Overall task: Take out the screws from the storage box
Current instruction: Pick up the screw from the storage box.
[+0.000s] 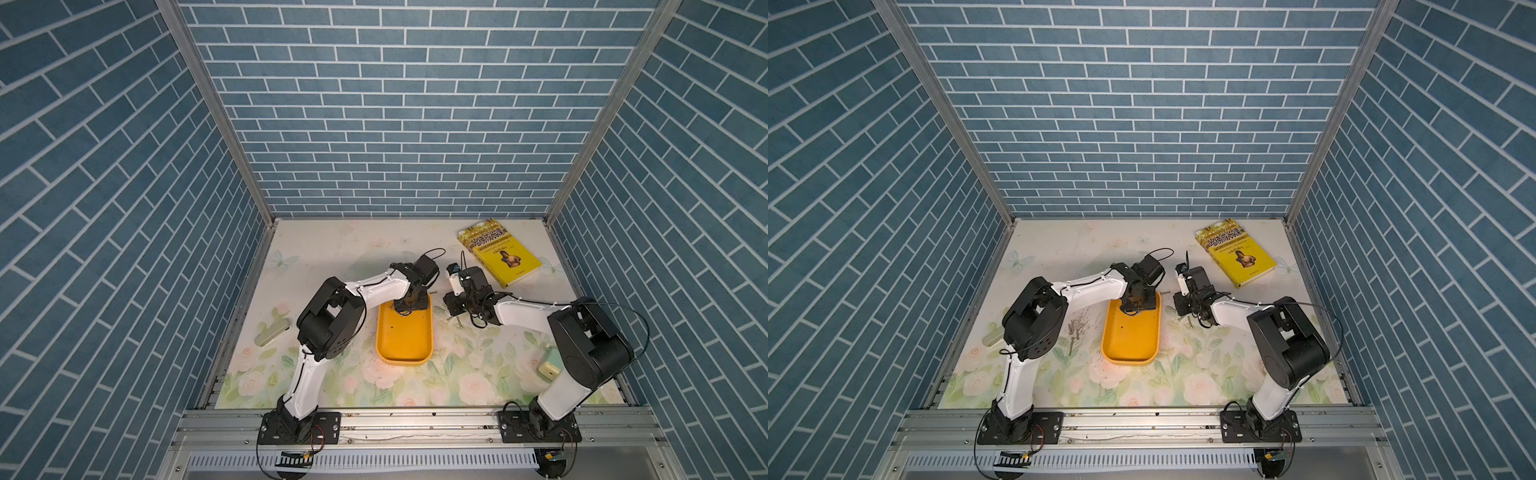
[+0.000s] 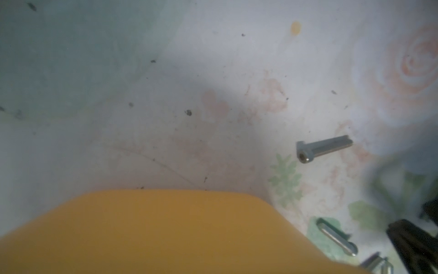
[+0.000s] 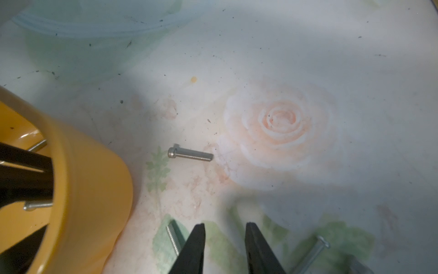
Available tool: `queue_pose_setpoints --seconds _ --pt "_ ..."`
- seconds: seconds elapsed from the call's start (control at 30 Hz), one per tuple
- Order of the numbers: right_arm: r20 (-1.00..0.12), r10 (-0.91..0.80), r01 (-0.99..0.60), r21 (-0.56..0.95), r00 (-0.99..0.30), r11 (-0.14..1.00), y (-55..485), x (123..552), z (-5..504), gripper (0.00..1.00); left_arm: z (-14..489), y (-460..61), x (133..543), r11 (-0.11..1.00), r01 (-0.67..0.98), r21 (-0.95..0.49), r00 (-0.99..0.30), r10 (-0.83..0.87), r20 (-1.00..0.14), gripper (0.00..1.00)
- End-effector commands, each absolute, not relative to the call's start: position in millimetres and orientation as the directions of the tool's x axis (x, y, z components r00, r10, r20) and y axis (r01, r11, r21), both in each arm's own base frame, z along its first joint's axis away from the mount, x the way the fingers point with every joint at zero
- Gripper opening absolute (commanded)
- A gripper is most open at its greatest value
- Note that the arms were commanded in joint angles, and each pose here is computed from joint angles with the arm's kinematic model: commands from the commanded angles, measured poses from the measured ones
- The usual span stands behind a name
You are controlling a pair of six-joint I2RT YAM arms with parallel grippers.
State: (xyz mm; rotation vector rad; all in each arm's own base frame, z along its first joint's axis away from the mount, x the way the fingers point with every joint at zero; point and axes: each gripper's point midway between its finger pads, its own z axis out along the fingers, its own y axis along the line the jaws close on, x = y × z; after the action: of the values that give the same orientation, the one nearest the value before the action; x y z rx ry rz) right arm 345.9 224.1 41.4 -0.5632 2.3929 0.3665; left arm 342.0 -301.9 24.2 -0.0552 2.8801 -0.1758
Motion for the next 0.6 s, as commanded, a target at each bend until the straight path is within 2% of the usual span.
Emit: queue_pose_setpoints --seconds 0.0,0.17,0.57 --pt "-0.653 -0.303 -0.490 0.119 -0.694 0.864 228 352 42 0.34 25 -277 330 0.999 0.027 -0.020 -0.975 0.022 -0.219 0.52" --pt "-0.646 -0.306 -0.504 0.142 -0.699 0.852 233 350 40 0.34 37 -264 326 0.996 0.086 0.029 -0.967 0.091 -0.237 0.52" --pt "-0.638 -0.311 -0.511 0.151 -0.704 0.846 235 350 37 0.34 37 -278 321 0.980 0.195 -0.026 -0.960 0.186 -0.212 0.49"
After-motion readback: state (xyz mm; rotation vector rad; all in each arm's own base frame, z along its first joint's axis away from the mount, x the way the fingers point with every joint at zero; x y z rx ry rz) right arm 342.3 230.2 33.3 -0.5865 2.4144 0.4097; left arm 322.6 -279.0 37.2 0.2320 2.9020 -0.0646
